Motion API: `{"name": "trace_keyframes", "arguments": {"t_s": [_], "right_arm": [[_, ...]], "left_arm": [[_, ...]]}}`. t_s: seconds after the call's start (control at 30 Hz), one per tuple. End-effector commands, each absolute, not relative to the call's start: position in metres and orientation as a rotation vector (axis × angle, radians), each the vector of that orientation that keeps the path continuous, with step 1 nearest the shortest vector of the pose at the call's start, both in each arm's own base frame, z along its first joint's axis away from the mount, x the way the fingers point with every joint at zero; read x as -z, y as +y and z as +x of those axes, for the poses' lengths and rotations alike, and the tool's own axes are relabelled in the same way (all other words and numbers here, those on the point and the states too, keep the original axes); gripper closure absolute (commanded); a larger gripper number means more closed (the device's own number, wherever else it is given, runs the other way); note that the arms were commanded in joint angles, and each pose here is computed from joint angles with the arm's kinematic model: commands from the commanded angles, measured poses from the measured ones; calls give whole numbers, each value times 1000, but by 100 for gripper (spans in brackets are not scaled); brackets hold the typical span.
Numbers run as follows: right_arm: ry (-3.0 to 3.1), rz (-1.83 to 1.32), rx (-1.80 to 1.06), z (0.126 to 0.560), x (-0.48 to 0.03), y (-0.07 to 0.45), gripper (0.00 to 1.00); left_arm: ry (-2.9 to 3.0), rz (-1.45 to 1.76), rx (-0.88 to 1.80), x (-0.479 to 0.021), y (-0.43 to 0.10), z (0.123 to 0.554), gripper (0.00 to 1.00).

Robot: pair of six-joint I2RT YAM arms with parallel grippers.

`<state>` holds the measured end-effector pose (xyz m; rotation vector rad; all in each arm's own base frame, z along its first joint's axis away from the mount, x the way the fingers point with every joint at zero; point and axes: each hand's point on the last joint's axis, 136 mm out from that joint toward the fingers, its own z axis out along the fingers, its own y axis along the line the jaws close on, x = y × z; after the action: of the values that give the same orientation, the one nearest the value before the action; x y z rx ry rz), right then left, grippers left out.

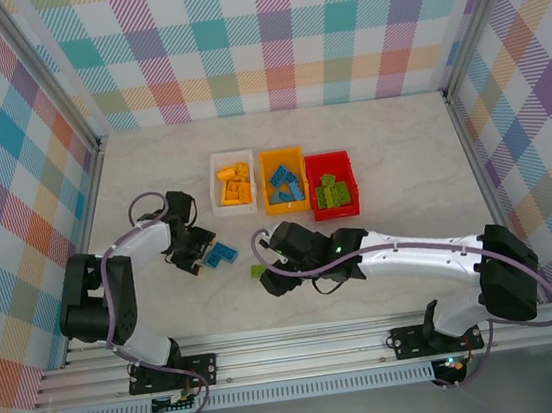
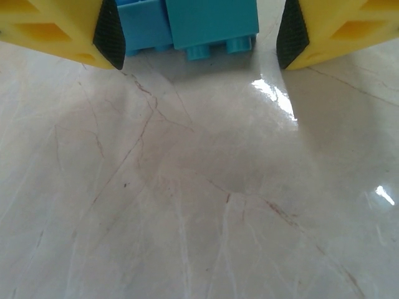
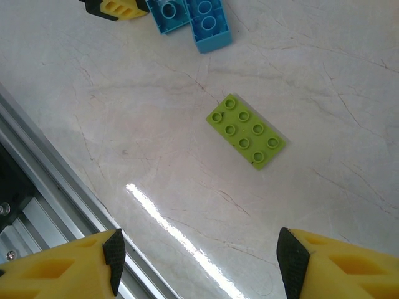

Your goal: Sort the legos into containers by color

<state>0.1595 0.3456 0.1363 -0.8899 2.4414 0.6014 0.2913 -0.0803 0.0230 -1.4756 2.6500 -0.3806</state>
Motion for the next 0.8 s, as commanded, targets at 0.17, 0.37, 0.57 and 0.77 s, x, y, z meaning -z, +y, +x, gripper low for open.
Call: {"name": "trace_keyframes", "arguments": {"t_s": [0.17,0.37,0.57,0.77], "right_arm": [[2419,-849,-621,162,-148,351,33],[2419,-838,-623,163,-150,351,33],[2423,-830,-619,163,-151,349,34],[2389,-821,-699,158,-163,352,34]], "left_arm": [[2724,-1368,497,-33,-113,280,42],[2712,-1360,464,-32,-108,265,45],[2758,-1348,443,-22,-111,261,44],[2759,-1322,410,-20,-108,263,51]]}}
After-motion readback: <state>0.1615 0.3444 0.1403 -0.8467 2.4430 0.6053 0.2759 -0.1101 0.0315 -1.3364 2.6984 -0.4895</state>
